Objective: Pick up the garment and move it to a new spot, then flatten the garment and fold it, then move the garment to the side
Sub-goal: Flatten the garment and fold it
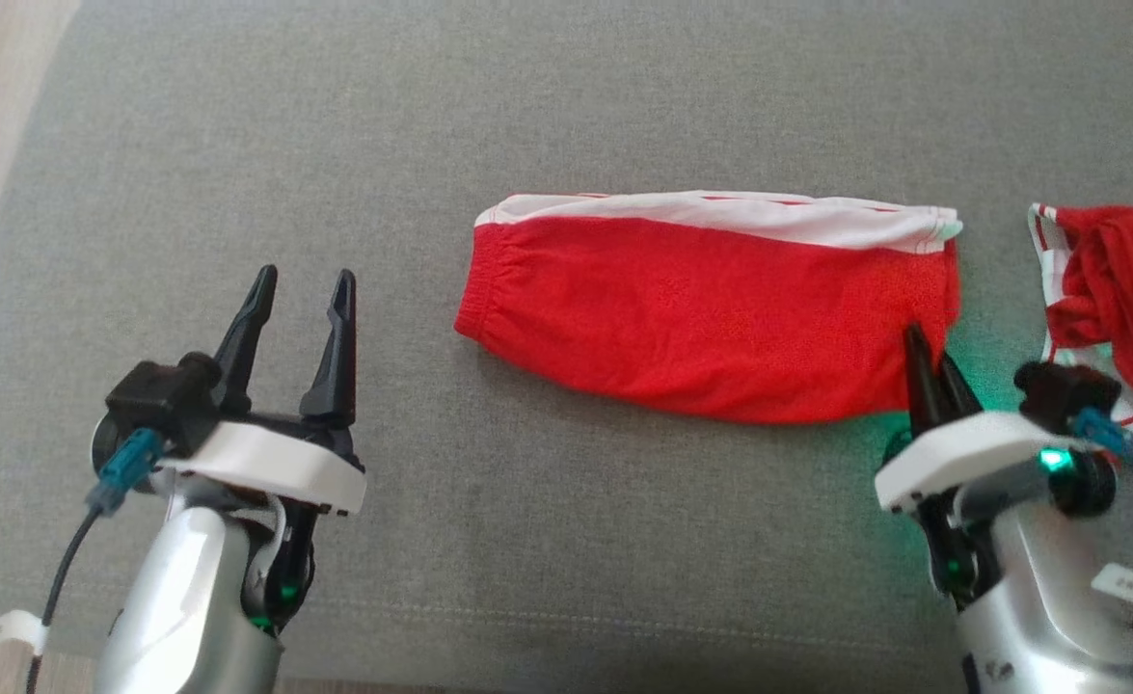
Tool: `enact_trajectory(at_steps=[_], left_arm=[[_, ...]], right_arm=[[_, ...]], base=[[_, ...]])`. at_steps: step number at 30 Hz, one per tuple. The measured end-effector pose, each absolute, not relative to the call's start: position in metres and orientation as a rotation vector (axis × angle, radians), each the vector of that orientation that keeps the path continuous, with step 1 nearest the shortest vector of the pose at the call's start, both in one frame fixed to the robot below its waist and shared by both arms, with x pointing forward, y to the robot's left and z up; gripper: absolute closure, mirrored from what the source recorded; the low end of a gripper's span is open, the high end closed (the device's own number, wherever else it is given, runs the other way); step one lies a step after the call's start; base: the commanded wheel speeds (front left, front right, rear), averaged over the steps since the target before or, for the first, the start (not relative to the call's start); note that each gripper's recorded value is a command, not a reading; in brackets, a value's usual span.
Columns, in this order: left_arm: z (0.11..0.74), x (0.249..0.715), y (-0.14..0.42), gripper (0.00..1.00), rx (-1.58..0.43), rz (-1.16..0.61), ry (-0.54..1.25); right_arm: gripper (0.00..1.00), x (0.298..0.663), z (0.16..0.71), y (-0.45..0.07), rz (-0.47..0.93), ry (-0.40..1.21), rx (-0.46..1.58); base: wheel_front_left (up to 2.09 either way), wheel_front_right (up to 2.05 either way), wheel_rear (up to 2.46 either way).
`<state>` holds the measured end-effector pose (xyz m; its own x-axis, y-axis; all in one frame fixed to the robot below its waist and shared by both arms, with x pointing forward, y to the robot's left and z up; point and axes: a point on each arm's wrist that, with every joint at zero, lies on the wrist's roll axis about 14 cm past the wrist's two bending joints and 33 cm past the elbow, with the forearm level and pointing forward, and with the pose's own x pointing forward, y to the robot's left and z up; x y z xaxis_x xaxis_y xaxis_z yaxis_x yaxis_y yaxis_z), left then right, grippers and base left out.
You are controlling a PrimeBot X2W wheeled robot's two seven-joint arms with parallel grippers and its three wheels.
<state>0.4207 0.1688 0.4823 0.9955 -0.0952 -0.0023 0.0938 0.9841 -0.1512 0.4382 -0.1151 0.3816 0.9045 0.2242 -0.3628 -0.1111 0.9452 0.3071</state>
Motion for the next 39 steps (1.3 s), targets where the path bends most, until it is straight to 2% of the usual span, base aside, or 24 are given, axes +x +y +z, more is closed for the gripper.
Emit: enact_trajectory(at_steps=[3,8,13,20,27,28,30,36,39], left_arm=[[0.487,0.418,0.169,0.0,-0.149,-0.094,0.0],[0.494,0.412,0.173,0.0,-0.144,-0.082,-0.016],[0.493,0.4,0.181,0.0,-0.139,-0.056,-0.009],[0.489,0.387,0.198,0.0,-0.132,-0.003,0.004],[0.48,0.384,0.204,0.0,-0.13,0.019,0.032],[0.48,0.384,0.204,0.0,-0.13,0.019,0.034],[0.479,0.385,0.202,0.0,-0.13,0.015,0.036],[0.477,0.391,0.197,0.0,-0.128,-0.002,0.041],[0.477,0.395,0.193,0.0,-0.124,-0.016,0.04]], right_arm=[[1.0,0.449,0.411,-0.094,0.257,0.344,0.265],[1.0,0.462,0.47,-0.027,0.481,0.251,0.228],[1.0,0.455,0.502,0.041,0.696,0.218,0.252],[1.0,0.413,0.469,0.106,0.915,0.375,0.243],[1.0,0.394,0.434,0.117,0.952,0.482,0.252],[0.91,0.396,0.435,0.118,0.953,0.476,0.257],[0.0,0.401,0.443,0.12,0.957,0.442,0.268],[0.0,0.42,0.483,0.121,0.955,0.269,0.321],[0.0,0.433,0.499,0.108,0.907,0.19,0.352]], base=[[0.0,0.0,0.0],[0.0,0.0,0.0],[0.0,0.0,0.0],[0.0,0.0,0.0],[0.0,0.0,0.0],[0.0,0.0,0.0],[0.0,0.0,0.0],[0.0,0.0,0.0],[0.0,0.0,0.0]])
